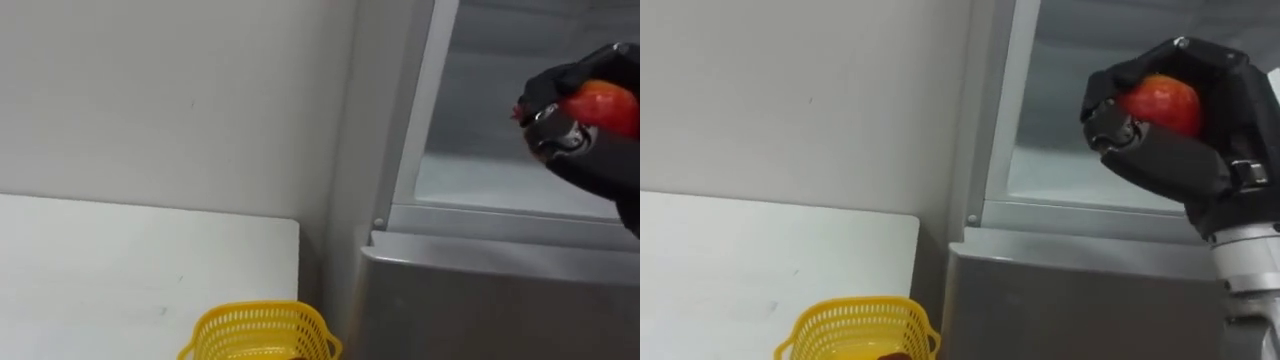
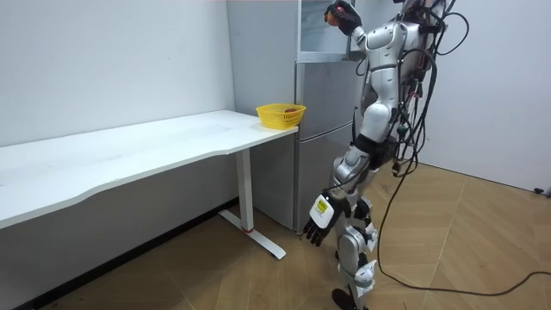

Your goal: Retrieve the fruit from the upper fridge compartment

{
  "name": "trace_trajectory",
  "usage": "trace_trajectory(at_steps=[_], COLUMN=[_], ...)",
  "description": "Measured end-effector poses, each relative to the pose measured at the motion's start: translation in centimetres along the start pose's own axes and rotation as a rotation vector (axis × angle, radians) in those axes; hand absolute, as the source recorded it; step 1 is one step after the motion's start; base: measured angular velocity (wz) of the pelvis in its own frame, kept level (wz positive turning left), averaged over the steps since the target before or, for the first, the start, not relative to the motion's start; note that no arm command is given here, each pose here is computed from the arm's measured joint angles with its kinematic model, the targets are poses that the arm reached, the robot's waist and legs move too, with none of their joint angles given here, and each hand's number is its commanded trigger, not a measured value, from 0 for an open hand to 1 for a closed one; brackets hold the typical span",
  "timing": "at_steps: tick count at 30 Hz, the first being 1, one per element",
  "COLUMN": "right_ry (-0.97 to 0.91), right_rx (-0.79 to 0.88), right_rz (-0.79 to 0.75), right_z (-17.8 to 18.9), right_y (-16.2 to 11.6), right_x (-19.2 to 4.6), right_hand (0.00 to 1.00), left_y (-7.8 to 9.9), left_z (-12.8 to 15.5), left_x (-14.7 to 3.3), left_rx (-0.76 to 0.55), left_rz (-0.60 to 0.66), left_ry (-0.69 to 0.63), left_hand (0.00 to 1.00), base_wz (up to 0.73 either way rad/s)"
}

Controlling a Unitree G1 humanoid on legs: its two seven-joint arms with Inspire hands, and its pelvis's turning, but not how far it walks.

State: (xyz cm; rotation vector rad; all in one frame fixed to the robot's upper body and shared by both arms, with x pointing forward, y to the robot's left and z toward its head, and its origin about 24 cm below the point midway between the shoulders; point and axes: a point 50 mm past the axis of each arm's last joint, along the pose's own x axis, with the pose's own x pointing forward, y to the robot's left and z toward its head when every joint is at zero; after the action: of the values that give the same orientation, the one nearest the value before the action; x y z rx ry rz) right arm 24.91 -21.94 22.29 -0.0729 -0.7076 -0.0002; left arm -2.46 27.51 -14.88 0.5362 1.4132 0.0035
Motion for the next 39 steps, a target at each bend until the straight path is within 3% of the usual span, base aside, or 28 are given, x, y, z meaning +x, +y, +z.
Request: trace_trajectory(at_steps=[8, 25, 33, 39], right_ry=[-0.056, 0.085, 0.178, 0.292], right_rx=[0.011, 0.158, 0.061, 0.079], right_rz=[0.102, 0.662, 0.762, 0.827], right_z=[1.2, -1.6, -4.1, -6.2], right_y=[2.3, 12.9, 15.2, 16.7], right_x=[-1.6, -7.1, -8.9, -10.8], right_hand=[1.0, 1.0, 1.0, 1.0], left_y=[-0.2, -0.1, 0.0, -0.1], left_z=[0.3, 3.8, 4.2, 4.2], left_x=[0.1, 1.2, 1.3, 1.3], left_rx=[-0.003, 0.129, 0.138, 0.165], left_rz=[0.0, -0.039, -0.04, -0.054], left_ry=[-0.016, -0.071, -0.066, -0.053], left_hand=[0.0, 0.0, 0.0, 0.0], base_wz=[-0.07, -0.03, 0.21, 0.15])
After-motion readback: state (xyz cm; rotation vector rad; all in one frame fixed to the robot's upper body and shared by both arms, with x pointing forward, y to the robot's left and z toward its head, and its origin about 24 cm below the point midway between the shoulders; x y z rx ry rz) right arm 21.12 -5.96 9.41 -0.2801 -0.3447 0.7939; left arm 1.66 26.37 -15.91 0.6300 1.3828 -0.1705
